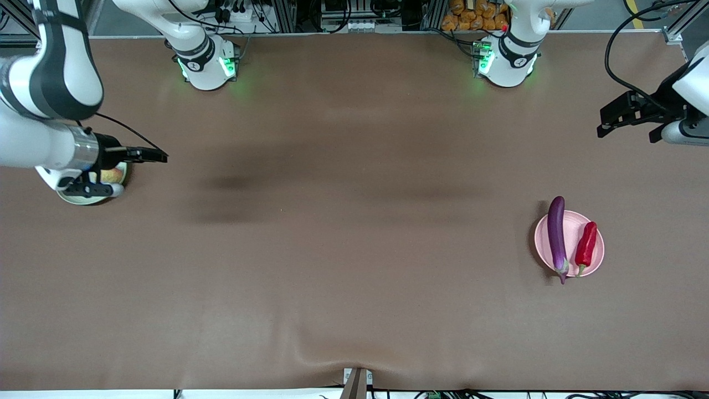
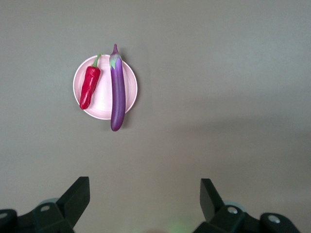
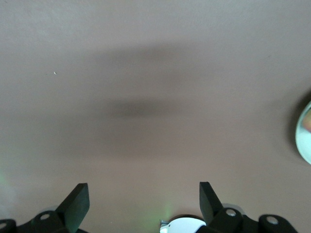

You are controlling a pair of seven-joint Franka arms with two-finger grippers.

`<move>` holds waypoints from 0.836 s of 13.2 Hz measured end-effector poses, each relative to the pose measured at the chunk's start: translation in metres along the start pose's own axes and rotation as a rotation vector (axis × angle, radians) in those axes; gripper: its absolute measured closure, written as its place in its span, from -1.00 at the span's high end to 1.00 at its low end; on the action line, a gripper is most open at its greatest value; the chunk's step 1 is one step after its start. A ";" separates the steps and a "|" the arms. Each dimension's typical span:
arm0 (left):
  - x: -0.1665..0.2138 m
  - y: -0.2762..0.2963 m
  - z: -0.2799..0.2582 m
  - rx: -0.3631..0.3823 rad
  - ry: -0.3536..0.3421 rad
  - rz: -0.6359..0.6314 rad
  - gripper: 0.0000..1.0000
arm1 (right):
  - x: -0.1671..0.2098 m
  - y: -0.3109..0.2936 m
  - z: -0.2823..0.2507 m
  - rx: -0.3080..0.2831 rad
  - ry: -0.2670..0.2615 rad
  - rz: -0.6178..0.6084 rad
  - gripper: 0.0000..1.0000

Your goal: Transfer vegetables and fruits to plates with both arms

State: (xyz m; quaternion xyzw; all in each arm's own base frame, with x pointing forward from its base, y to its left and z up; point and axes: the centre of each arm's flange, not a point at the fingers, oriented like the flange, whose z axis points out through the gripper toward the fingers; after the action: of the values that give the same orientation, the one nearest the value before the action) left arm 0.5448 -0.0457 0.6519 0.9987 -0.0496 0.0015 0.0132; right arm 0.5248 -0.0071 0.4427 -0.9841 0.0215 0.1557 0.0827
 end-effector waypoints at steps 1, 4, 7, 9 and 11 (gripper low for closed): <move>0.001 0.000 -0.001 0.021 0.013 0.002 1.00 | -0.007 -0.001 -0.016 -0.024 0.033 -0.010 1.00; 0.003 0.011 -0.002 0.055 0.024 0.028 1.00 | -0.038 -0.017 -0.101 -0.058 0.062 -0.042 1.00; 0.003 0.017 -0.001 0.057 0.022 0.039 1.00 | -0.053 -0.029 -0.180 -0.142 0.009 -0.044 1.00; 0.002 0.020 -0.001 0.056 0.021 0.043 1.00 | -0.043 -0.028 -0.202 -0.154 0.031 -0.040 1.00; 0.002 0.020 -0.001 0.056 0.021 0.042 1.00 | -0.041 -0.026 -0.213 -0.154 0.048 -0.063 1.00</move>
State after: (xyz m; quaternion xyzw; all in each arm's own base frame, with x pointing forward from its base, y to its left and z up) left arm 0.5453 -0.0655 0.6536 0.9973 -0.0703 0.0137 -0.0145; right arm 0.5524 -0.0173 0.6591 -0.9912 -0.0195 0.1306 0.0114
